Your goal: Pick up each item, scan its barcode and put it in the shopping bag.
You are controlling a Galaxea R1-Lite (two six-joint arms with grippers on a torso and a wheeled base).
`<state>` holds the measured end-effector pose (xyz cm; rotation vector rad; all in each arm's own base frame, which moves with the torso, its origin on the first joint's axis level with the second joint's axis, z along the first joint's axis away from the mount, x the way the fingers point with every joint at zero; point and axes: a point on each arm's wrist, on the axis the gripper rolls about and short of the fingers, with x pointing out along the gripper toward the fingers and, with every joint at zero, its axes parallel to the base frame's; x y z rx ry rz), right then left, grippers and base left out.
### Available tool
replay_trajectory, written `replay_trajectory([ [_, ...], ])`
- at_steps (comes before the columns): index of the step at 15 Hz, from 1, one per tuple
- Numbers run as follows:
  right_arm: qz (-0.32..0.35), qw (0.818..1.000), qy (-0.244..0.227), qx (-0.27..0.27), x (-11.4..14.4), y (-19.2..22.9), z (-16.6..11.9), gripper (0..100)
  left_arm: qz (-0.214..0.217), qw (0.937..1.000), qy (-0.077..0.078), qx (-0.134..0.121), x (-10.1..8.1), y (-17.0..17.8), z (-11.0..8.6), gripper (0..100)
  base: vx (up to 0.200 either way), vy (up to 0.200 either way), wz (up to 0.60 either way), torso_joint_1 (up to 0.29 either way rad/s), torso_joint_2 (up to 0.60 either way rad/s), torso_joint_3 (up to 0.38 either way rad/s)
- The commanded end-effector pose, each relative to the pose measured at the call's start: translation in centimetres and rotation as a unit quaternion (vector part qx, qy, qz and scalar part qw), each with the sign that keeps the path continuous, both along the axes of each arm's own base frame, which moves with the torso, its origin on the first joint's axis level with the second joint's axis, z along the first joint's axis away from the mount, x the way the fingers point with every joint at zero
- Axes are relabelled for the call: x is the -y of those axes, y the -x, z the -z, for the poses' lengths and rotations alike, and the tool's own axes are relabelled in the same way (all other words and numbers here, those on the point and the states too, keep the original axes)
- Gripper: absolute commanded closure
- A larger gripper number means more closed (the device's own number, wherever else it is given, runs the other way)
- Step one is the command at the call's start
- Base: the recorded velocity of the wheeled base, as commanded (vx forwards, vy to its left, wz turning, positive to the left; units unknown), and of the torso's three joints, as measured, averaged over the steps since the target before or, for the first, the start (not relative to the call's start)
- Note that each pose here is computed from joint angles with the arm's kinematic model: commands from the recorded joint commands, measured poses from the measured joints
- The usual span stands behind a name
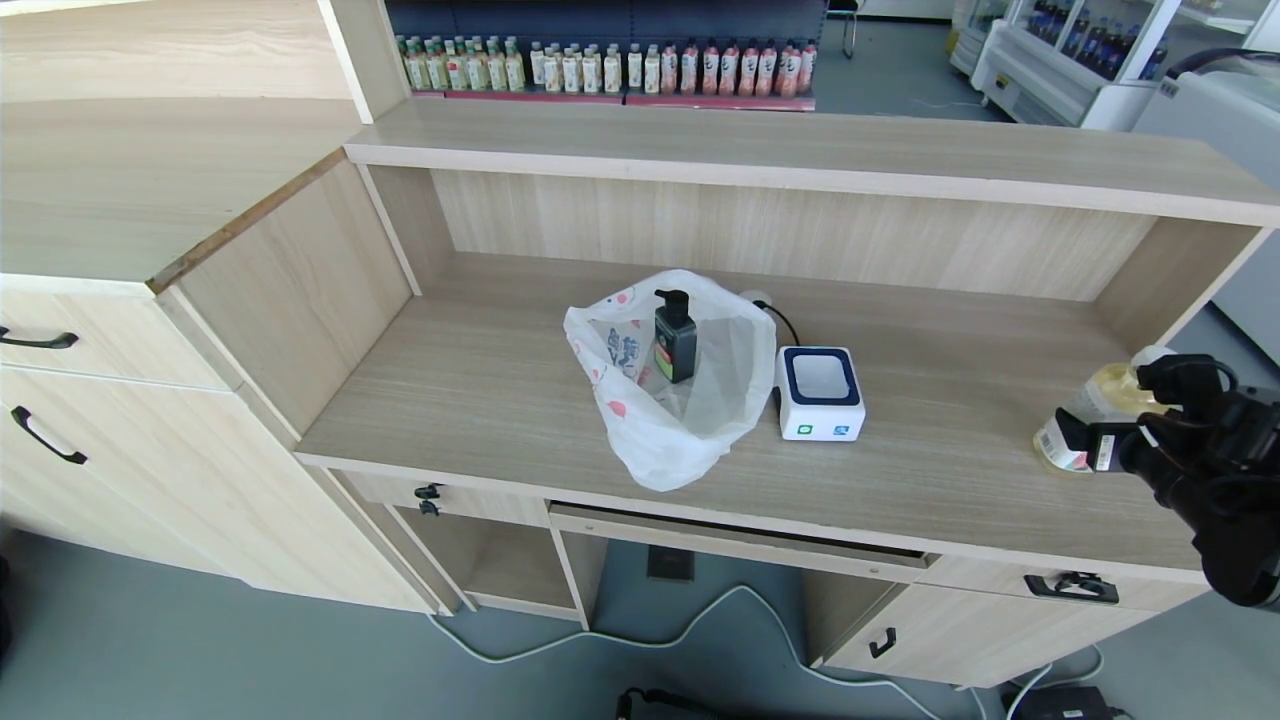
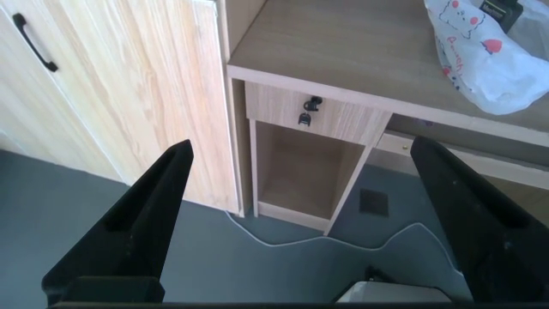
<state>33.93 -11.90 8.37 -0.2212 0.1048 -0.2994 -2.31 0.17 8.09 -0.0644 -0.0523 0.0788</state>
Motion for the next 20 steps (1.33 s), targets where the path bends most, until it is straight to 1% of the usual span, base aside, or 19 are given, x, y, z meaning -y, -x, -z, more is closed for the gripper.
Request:
replay_trajectory([
  [1,-0.002,1.000,0.000,0.000,0.0,-0.4,0.2,0,0.000,1.0000,0.000,0.000,0.0,0.0,0.0,0,0.000,0.000,0.00,0.000,0.00,0.000],
  [14,-0.004,1.000,0.004,0.012,0.7,-2.9,1.2,0,0.000,1.0000,0.001,0.000,0.0,0.0,0.0,0,0.000,0.000,0.00,0.000,0.00,0.000],
  [20,-0.010,1.000,0.002,0.013,0.6,-3.8,1.9,0,0.000,1.0000,0.000,0.000,0.0,0.0,0.0,0,0.000,0.000,0.00,0.000,0.00,0.000],
])
